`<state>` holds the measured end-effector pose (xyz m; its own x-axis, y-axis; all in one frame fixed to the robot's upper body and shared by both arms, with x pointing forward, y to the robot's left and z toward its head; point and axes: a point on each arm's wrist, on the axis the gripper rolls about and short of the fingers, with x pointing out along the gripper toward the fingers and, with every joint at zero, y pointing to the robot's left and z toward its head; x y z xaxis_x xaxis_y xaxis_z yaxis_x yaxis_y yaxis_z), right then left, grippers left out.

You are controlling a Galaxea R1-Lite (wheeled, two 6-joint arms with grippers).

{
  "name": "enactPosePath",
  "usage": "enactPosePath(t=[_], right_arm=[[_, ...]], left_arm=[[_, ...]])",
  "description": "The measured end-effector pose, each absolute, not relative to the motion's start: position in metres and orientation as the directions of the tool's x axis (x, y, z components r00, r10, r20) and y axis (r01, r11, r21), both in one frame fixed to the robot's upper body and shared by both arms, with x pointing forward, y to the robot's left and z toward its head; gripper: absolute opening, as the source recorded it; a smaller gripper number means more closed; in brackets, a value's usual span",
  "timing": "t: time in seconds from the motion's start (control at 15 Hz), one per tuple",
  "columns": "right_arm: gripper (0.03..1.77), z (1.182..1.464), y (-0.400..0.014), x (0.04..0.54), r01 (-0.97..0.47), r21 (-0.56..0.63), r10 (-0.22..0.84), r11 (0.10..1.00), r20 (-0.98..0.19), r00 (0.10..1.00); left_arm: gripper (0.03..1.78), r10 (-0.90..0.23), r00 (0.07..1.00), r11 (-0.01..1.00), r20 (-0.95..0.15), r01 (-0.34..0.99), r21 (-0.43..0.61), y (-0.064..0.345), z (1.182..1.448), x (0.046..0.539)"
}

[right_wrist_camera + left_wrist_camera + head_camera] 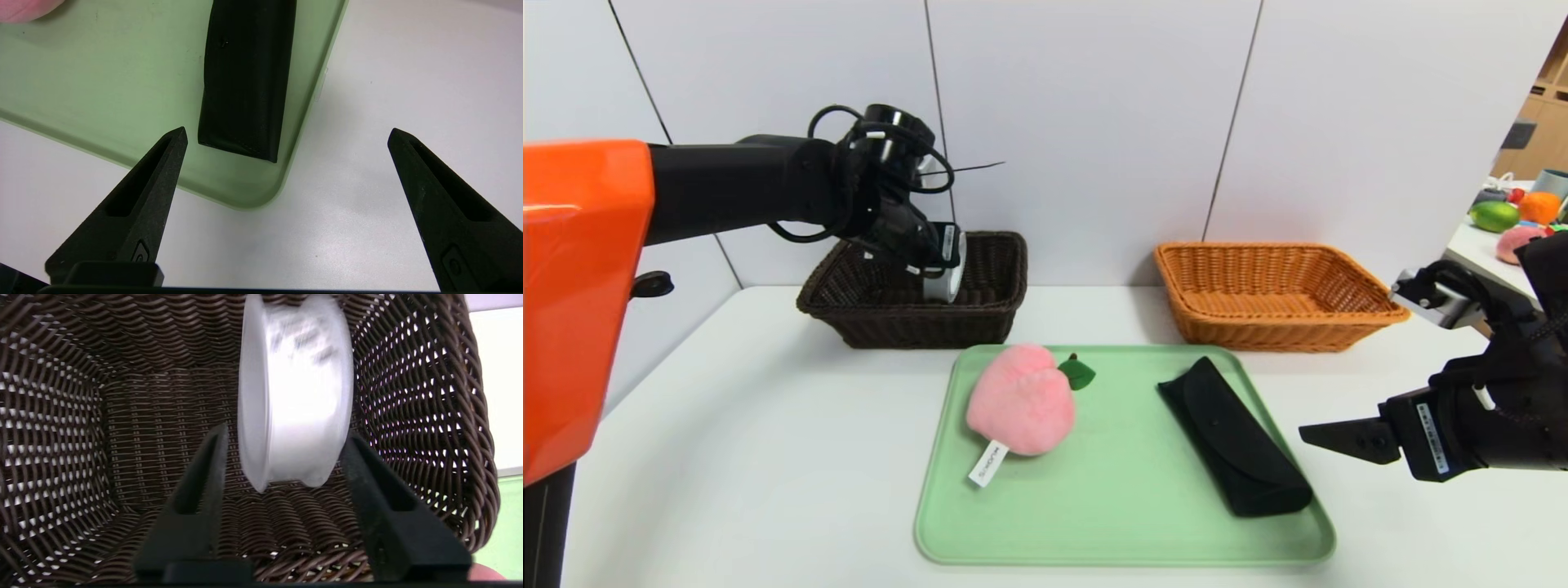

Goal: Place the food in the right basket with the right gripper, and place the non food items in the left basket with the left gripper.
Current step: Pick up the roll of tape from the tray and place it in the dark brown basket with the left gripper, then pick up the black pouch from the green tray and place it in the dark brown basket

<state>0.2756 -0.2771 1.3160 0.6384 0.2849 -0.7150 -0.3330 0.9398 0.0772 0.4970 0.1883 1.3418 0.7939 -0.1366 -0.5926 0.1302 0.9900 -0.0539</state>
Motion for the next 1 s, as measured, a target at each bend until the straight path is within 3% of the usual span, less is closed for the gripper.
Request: enactPosePath(t=[0.27, 0.53, 0.73, 1.0], right_arm=[[1.70, 1.316, -0.277, 0.275, -0.331, 0.076, 0.283, 0.941, -0.716, 0.638], [1.70, 1.315, -0.278, 0.273, -0.327, 0.079, 0.281, 0.942, -0.716, 0.638], [1.70, 1.316, -0.278, 0.273, -0.325, 0.079, 0.281, 0.942, -0.713, 0.643], [1.70, 1.319, -0.281, 0.272, -0.312, 0.077, 0.273, 0.947, -0.704, 0.656]], left_arm=[[1.29, -0.139, 0.797, 0.990, -0.587, 0.130, -0.057, 0.189, 1.344, 0.496], [1.45, -0.180, 0.837, 0.983, -0.516, 0.167, -0.072, 0.185, 1.382, 0.470], [1.53, -0.278, 0.841, 0.959, -0.464, 0.268, -0.089, 0.159, 1.412, 0.431], [1.60, -0.400, 0.763, 0.910, -0.508, 0.395, -0.124, 0.112, 1.416, 0.383]])
